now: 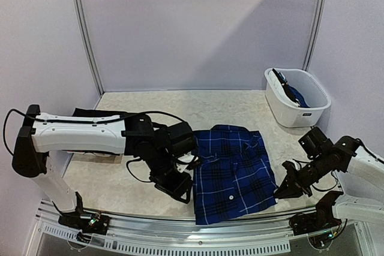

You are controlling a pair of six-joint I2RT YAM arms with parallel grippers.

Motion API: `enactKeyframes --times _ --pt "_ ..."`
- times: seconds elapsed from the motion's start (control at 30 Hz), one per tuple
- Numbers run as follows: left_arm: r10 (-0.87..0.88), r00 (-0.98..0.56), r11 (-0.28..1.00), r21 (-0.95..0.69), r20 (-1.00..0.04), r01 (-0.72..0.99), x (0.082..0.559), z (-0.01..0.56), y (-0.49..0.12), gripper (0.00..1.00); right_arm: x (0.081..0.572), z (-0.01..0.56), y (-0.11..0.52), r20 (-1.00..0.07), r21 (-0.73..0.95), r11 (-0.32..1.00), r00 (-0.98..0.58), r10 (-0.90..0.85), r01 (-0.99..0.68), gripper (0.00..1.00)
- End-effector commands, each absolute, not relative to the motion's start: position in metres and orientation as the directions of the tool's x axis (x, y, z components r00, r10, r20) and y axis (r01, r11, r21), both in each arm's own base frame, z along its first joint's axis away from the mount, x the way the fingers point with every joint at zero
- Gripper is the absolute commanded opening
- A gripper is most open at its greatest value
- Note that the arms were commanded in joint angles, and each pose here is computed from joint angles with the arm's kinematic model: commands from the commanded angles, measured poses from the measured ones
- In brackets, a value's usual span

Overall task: Fold and stack the mixed laundry pile
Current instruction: Move the 2/3-rectangle-folded shirt to the corner of the board, then pick up the 2/3-rectangle-folded shirt from the corner of the board.

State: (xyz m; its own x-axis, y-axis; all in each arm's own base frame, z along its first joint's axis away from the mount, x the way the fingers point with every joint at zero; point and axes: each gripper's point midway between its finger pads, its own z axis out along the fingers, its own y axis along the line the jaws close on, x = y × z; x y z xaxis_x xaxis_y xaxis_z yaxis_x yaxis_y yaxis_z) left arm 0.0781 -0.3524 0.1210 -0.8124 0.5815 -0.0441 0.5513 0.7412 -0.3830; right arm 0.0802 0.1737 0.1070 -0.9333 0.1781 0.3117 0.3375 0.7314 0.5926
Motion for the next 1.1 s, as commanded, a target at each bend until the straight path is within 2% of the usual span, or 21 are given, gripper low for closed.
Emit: enactKeyframes --times 0.0,0.07,0.1,0.17,0.23,0.27,0.37,0.43,0.53,0.67,0.83,0.97,1.07 --pt "0.716 -0.676 0.655 -0.169 -0.175 0.737 0.089 0.134 -0.339 0.54 0.071 0.101 0.175 0.338 0.614 0.701 -0.923 0.182 0.363 0.00" --pt "0.767 -0.557 0.576 -0.041 -0.319 0.816 0.096 0.156 -0.352 0.62 0.071 0.097 0.176 0.345 0.620 0.690 -0.920 0.186 0.372 0.00" --pt "0.801 -0.460 0.511 0.036 -0.383 0.859 0.093 0.165 -0.362 0.72 0.070 0.094 0.175 0.353 0.612 0.693 -0.916 0.192 0.381 0.05" --pt "0.845 -0.287 0.399 0.174 -0.452 0.901 0.085 0.177 -0.380 0.80 0.064 0.087 0.166 0.363 0.558 0.727 -0.906 0.219 0.399 0.35" --pt "0.867 -0.221 0.355 0.242 -0.447 0.903 0.082 0.174 -0.396 0.81 0.064 0.086 0.152 0.326 0.496 0.779 -0.914 0.242 0.384 0.53" --pt "0.875 -0.216 0.347 0.249 -0.434 0.904 0.081 0.172 -0.403 0.82 0.066 0.089 0.146 0.297 0.469 0.800 -0.920 0.258 0.375 0.59" --pt "0.905 -0.115 0.242 0.274 -0.409 0.931 0.064 0.163 -0.429 0.82 0.080 0.109 0.138 0.201 0.456 0.821 -0.939 0.281 0.343 0.68" --pt "0.908 -0.060 0.201 0.303 -0.415 0.932 0.056 0.160 -0.450 0.81 0.093 0.126 0.138 0.137 0.471 0.822 -0.947 0.292 0.321 0.70" --pt "0.925 -0.042 0.158 0.281 -0.377 0.947 0.045 0.136 -0.474 0.72 0.117 0.150 0.139 0.020 0.493 0.826 -0.952 0.305 0.275 0.70" --pt "0.927 0.045 0.072 0.293 -0.372 0.953 0.023 0.112 -0.500 0.68 0.144 0.165 0.135 -0.084 0.475 0.836 -0.931 0.354 0.275 0.69" --pt "0.926 0.091 0.014 0.274 -0.367 0.962 0.009 0.085 -0.513 0.64 0.163 0.171 0.141 -0.109 0.484 0.827 -0.918 0.382 0.286 0.68" --pt "0.938 0.071 0.022 0.262 -0.338 0.965 0.022 0.057 -0.515 0.61 0.165 0.167 0.145 -0.090 0.480 0.827 -0.921 0.379 0.293 0.67" --pt "0.940 0.030 0.038 0.190 -0.340 0.981 0.035 0.041 -0.514 0.59 0.163 0.167 0.143 -0.093 0.479 0.825 -0.917 0.387 0.300 0.67"
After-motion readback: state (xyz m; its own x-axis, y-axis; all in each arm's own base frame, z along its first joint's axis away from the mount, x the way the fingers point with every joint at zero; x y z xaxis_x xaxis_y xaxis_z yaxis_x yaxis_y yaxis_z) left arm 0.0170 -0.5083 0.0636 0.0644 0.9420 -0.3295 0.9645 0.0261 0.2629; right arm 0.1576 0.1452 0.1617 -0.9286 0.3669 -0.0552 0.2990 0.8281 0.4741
